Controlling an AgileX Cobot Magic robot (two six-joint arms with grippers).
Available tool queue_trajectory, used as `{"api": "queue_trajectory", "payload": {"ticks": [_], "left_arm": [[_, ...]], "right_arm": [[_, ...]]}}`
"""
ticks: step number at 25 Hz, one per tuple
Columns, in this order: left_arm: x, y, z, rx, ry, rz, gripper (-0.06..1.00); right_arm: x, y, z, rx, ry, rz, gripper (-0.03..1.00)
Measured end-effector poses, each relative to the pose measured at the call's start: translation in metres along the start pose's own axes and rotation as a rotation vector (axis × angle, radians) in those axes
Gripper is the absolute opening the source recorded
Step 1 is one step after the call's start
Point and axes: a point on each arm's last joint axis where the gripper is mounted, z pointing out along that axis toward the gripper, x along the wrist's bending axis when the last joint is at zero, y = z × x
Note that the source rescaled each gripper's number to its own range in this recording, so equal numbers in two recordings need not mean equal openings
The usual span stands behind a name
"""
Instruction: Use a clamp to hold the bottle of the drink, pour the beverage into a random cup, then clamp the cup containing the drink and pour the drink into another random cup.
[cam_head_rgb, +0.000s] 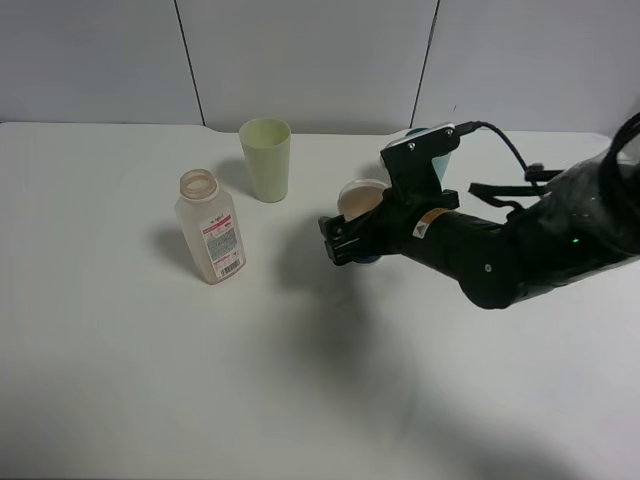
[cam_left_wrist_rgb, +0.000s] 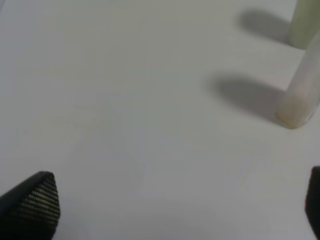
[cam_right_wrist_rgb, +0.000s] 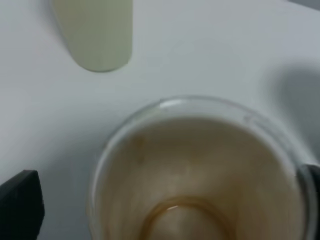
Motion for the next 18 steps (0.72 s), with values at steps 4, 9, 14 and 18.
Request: {"api": "queue_trajectory", "payload": {"ticks": [4,9,14,18], "left_arm": [[0.0,0.0,0.0,0.0,0.0,0.0,1.0],[0.0,0.0,0.0,0.0,0.0,0.0,1.0],[0.0,0.0,0.0,0.0,0.0,0.0,1.0],[0.0,0.0,0.0,0.0,0.0,0.0,1.0]], "right_arm": [[-0.003,0.027,-0.023,-0.017,0.016,0.033,0.99],[-0.015,0.061,-0.053,-0.115,0.017,0.083,0.99],[-0.051,0.086,-0.079,-0.21,-0.059,0.116,0.99],[-0.075,0.094,-0.092,-0.243,-0.123,0.108,0.99]]}}
